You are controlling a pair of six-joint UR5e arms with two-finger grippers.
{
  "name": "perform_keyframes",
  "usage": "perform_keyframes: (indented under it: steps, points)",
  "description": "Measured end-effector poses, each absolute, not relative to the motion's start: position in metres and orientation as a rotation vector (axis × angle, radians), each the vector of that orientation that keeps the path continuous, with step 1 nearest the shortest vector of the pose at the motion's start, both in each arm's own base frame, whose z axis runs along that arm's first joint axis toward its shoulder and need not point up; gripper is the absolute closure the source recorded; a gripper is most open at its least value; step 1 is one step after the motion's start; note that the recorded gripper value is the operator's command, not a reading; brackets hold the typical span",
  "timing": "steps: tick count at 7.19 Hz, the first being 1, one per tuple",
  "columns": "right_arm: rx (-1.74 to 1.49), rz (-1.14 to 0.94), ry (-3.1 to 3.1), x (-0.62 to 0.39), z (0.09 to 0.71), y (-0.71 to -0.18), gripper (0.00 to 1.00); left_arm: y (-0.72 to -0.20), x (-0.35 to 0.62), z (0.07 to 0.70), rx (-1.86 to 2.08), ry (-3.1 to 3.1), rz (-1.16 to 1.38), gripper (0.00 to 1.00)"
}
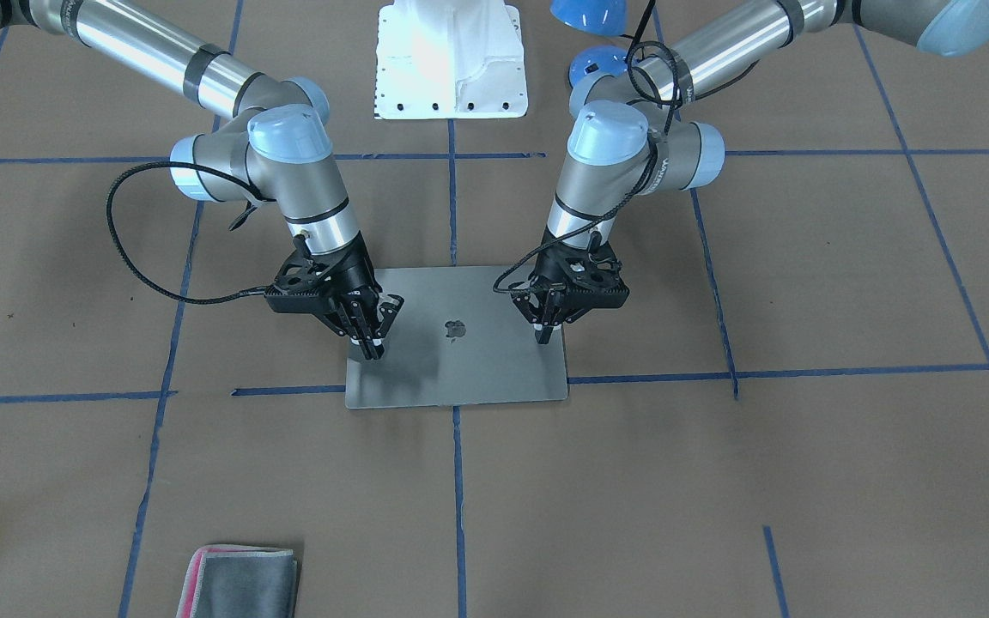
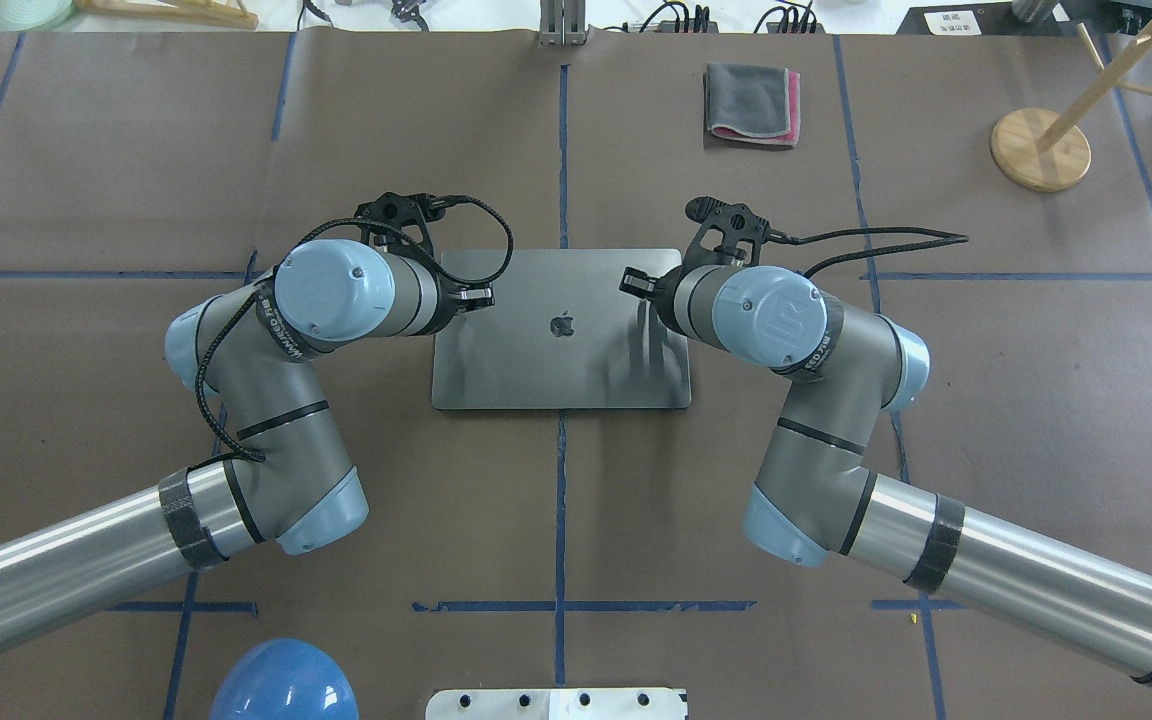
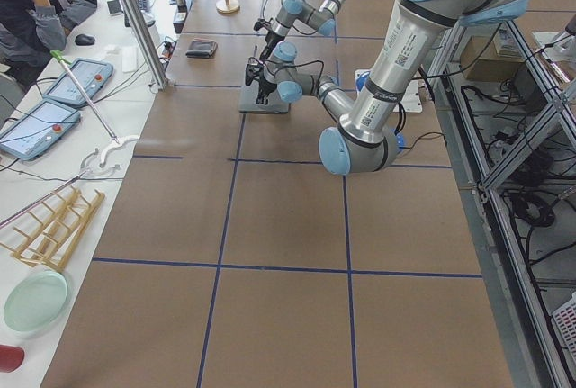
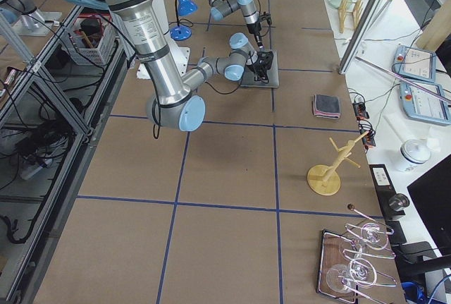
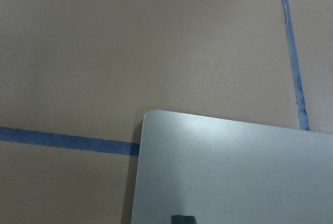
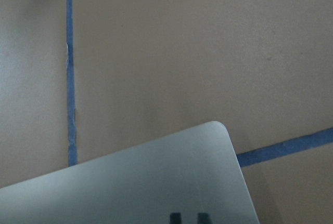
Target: Close laptop
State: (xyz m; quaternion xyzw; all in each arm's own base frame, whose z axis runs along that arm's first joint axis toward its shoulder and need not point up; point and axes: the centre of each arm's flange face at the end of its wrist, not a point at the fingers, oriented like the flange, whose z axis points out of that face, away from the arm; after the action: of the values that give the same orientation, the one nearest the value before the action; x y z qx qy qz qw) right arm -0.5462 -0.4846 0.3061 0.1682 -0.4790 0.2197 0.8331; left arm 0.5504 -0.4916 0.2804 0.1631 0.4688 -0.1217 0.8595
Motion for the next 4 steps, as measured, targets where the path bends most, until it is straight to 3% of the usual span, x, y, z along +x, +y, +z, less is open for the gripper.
perform_keyframes:
  steps: [4]
  points:
    - [0.239,0.401,-0.946,-0.503,0.298,-0.489,0.00,-0.486,0.527,0.279,0.244,0.918,-0.179,0.00]
